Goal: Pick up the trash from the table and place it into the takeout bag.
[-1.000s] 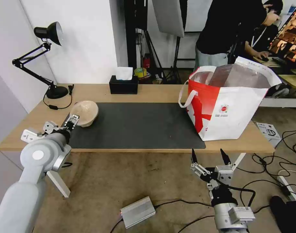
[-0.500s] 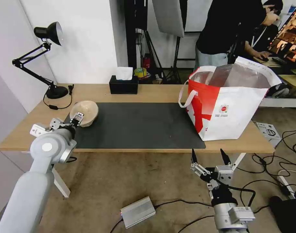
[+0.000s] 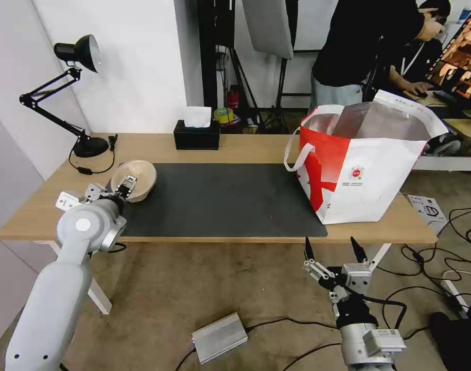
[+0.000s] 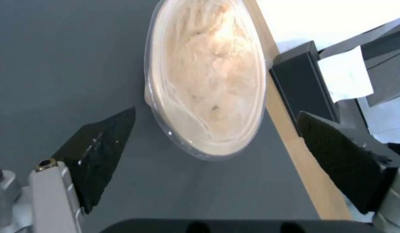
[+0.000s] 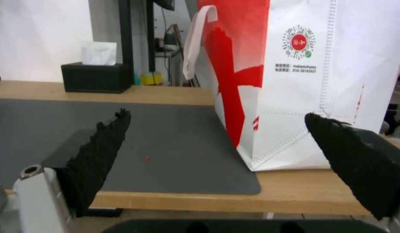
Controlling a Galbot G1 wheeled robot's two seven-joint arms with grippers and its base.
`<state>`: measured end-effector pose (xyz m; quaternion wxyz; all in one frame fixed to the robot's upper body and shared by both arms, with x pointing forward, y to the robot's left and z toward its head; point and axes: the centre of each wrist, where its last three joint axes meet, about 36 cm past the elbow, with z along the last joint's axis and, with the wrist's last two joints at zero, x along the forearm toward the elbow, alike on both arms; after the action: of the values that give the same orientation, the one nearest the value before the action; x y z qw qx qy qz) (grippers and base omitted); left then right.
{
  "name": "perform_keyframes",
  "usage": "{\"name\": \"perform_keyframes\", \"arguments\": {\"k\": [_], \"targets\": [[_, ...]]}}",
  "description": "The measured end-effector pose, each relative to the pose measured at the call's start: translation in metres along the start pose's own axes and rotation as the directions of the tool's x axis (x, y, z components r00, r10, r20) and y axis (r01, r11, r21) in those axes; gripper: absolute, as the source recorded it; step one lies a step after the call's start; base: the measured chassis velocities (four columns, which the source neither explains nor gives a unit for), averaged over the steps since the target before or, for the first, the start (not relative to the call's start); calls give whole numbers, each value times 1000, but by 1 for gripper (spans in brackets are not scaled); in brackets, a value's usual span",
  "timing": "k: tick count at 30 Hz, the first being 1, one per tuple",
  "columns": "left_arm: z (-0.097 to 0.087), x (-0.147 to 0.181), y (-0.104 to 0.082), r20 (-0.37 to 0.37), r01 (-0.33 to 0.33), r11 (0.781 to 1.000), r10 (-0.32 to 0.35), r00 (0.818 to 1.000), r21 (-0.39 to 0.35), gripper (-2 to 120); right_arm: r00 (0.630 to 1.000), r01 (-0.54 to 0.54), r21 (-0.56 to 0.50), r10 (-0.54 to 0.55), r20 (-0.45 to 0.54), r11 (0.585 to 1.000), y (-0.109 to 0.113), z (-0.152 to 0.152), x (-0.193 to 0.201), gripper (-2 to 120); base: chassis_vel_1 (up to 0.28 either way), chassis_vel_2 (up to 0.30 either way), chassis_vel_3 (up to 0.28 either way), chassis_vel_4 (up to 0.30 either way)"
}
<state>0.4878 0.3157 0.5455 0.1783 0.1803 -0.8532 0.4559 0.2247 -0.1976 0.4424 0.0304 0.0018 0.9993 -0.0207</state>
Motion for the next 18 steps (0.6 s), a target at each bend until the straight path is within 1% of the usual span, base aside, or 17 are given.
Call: {"name": "perform_keyframes", "arguments": {"k": [13, 18], "targets": [[-5, -15, -1, 2, -1, 1000, 1, 1000, 9, 100, 1000, 0, 0, 0, 0, 1000, 0, 0, 0, 100, 0, 0, 0, 0], [-6, -19, 2, 3, 11, 1000, -11, 1000, -5, 100, 1000, 0, 0, 0, 0, 1000, 0, 0, 0, 100, 0, 0, 0, 0]]}}
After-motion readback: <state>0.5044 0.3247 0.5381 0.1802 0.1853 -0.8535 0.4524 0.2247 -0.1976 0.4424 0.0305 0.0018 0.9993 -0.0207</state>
